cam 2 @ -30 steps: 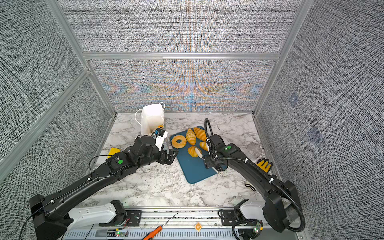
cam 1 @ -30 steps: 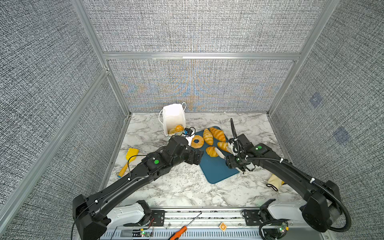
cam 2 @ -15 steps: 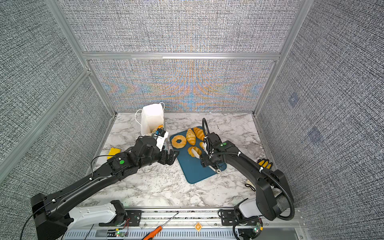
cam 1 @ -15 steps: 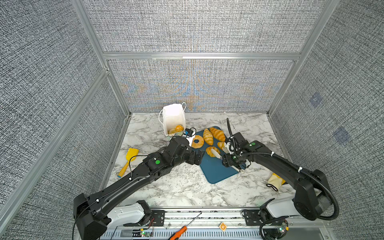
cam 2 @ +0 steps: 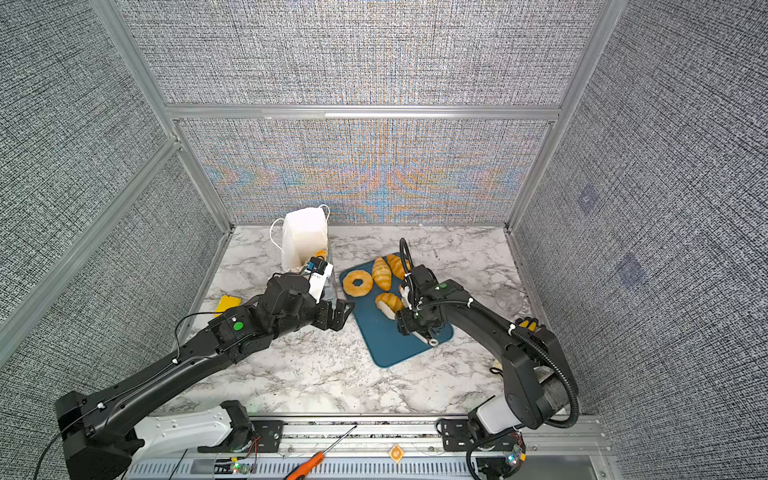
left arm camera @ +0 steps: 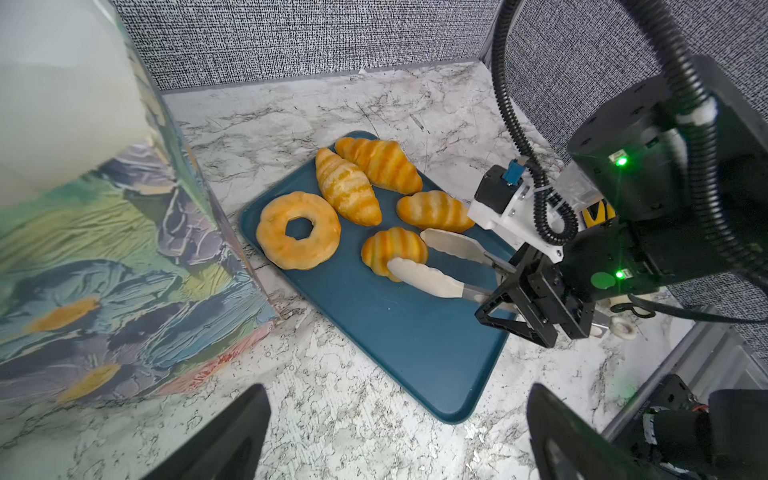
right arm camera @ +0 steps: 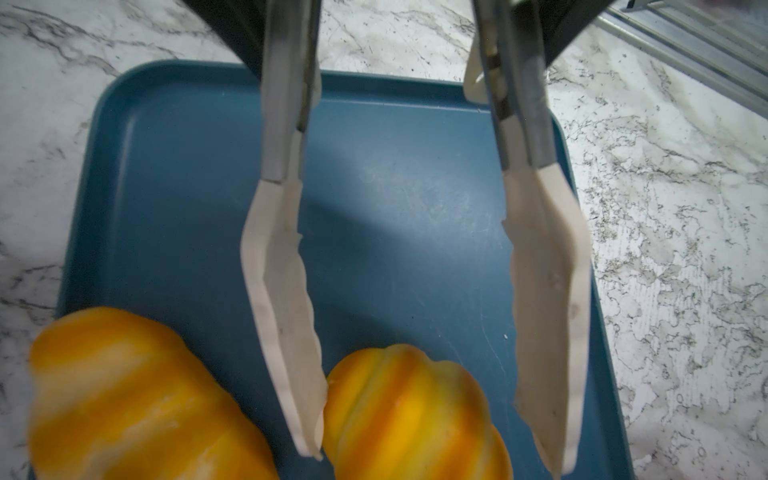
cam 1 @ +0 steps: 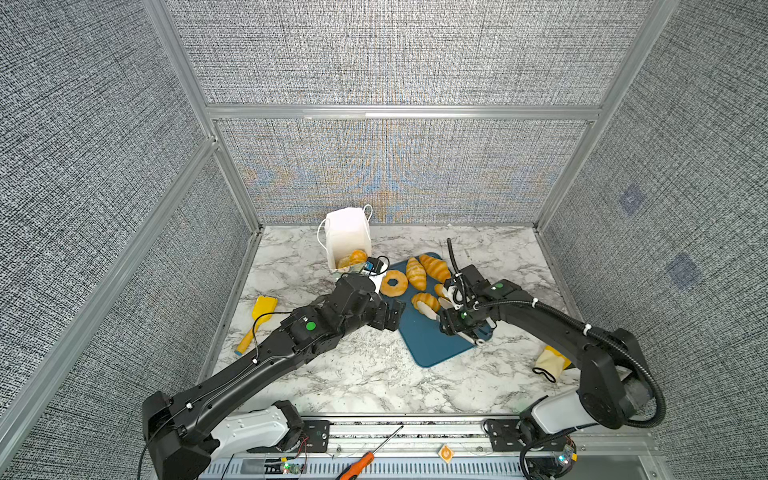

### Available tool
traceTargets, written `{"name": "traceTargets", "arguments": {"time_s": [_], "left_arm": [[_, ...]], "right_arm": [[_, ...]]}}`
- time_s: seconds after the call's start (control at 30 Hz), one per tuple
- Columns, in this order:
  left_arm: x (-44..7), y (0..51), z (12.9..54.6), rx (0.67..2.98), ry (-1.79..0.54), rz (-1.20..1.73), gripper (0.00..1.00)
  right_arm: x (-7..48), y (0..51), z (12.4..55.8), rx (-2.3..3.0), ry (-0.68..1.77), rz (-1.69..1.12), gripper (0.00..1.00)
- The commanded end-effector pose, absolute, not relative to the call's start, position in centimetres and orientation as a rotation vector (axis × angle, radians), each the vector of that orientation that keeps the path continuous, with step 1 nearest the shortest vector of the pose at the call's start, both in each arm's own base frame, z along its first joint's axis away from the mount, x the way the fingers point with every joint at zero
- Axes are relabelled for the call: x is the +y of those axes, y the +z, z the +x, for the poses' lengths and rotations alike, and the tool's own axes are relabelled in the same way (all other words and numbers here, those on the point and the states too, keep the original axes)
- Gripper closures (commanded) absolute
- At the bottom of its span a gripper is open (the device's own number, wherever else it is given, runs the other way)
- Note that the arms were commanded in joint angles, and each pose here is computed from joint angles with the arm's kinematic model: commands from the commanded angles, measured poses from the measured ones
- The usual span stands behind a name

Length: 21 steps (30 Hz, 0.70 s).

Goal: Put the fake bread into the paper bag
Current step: 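Lower the open tongs around a knotted roll on the tray with the right gripper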

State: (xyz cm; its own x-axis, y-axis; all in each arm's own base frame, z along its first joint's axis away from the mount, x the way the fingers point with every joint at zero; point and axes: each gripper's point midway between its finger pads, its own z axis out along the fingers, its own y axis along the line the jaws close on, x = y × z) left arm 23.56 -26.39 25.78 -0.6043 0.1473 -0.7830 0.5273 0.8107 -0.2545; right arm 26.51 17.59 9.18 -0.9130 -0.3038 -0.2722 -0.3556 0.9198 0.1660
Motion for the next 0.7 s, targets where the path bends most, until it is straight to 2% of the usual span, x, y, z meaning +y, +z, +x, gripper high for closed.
{"name": "traceTargets", "arguments": {"time_s": [0.0, 0.33, 0.67], "left_arm": [[-26.3, 26.2, 23.8, 2.17, -0.588, 0.491, 0.02], [-26.3, 26.2, 23.8, 2.171, -0.587, 0.488, 0.02], [-26.4, 26.0, 23.9, 2.176, -0.584, 0.493, 0.02]], "right_arm": [[18.3, 9.8, 25.9, 2.837, 0.358, -0.514, 0.29], [18.9, 10.4, 25.2, 2.843, 0.362, -0.563, 0.29], [17.3, 10.5, 25.2, 2.847, 0.2, -0.591, 0.28]]}}
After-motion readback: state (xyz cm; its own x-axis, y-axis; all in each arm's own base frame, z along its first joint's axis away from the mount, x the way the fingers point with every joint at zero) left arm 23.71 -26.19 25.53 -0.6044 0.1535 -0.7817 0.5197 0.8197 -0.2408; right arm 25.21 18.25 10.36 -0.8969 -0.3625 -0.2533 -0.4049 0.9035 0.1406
